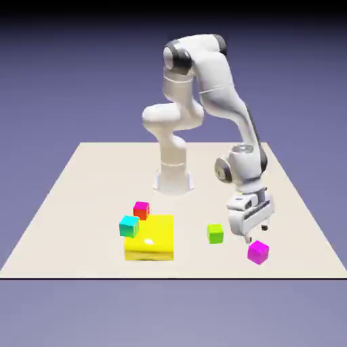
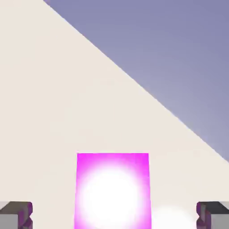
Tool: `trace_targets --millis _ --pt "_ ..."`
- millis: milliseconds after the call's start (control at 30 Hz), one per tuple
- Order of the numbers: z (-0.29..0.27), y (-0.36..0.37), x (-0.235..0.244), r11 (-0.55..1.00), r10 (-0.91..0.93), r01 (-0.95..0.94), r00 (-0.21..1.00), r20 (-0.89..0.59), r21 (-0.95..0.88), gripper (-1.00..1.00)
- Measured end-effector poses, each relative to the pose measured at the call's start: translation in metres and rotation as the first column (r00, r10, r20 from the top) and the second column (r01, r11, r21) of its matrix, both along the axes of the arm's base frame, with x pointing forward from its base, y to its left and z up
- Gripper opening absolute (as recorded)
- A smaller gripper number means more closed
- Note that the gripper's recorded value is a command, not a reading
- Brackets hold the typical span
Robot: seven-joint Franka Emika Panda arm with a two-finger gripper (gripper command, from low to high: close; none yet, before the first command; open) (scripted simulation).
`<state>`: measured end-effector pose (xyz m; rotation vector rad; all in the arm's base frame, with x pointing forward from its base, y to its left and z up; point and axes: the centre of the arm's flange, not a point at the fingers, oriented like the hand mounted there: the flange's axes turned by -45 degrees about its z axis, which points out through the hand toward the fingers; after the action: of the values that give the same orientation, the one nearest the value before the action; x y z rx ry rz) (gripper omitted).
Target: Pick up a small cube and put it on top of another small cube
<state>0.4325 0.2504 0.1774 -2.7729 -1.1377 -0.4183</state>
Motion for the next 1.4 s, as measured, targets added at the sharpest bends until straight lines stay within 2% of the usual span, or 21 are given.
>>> trace_targets --millis 167,200,267,467,633,800,1067,1400 --pt "-0.056 0.008 0.008 1.000 0.000 0.000 1.000 0.001 -0.002 0.00" --pt "-0.057 0.008 0.008 1.000 0.000 0.000 1.000 0.001 -0.002 -1.00" --pt "-0.057 0.008 0.008 1.000 0.000 0.000 1.000 0.001 -0.002 -1.00" --pt "0.010 -0.002 -0.002 1.000 0.000 0.000 1.000 0.000 -0.002 -1.00" --pt "0.034 -0.058 0.016 0.975 -0.218 0.217 0.976 -0.003 -0.037 -1.00" --pt "0.059 -0.116 0.026 0.896 -0.440 0.439 0.898 0.004 -0.060 -1.00" --pt "0.097 -0.213 0.023 0.648 -0.760 0.759 0.650 0.022 -0.064 -1.00" --pt "0.130 -0.316 -0.013 0.196 -0.980 0.980 0.196 0.019 -0.026 -1.00"
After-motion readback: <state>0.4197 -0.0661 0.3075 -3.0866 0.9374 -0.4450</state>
